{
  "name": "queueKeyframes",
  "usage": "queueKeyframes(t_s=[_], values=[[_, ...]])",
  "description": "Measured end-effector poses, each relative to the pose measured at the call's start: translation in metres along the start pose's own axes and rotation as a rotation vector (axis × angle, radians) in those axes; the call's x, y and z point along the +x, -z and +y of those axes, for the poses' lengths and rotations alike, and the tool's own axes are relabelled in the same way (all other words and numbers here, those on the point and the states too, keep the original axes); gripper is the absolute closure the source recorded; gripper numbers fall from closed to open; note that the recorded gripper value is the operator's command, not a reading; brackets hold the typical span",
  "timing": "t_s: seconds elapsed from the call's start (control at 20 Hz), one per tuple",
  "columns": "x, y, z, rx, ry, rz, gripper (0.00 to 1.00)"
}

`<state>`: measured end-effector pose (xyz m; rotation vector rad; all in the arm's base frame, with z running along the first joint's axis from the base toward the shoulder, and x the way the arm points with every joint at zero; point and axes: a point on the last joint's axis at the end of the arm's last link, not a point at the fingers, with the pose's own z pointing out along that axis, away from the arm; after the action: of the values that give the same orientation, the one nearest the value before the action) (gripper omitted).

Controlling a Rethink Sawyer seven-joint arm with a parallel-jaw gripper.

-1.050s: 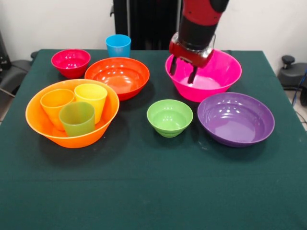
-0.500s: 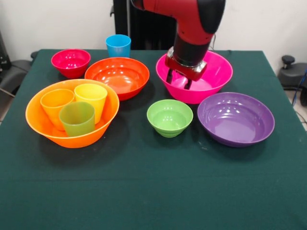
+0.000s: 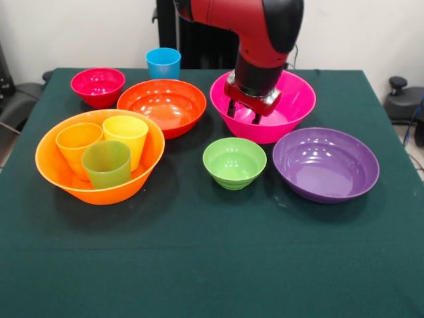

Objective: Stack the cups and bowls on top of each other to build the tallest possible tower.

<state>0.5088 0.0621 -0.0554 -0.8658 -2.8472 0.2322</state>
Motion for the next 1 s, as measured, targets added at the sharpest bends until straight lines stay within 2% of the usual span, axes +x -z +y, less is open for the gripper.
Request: queueKeyframes(t_s=[0.35, 0.7, 0.85, 0.95, 1.0], values=[[0.000, 0.000, 0.000, -0.002, -0.002, 0.002, 0.00], [-0.010, 0.008, 0.001, -0.032, -0.023, 0.008, 0.00], [-0.017, 0.024, 0.003, -0.051, -0.038, 0.024, 0.00], [-0.024, 0.049, 0.004, -0.067, -0.057, 0.059, 0.00], [-0.025, 0.055, 0.004, -0.068, -0.060, 0.069, 0.00]])
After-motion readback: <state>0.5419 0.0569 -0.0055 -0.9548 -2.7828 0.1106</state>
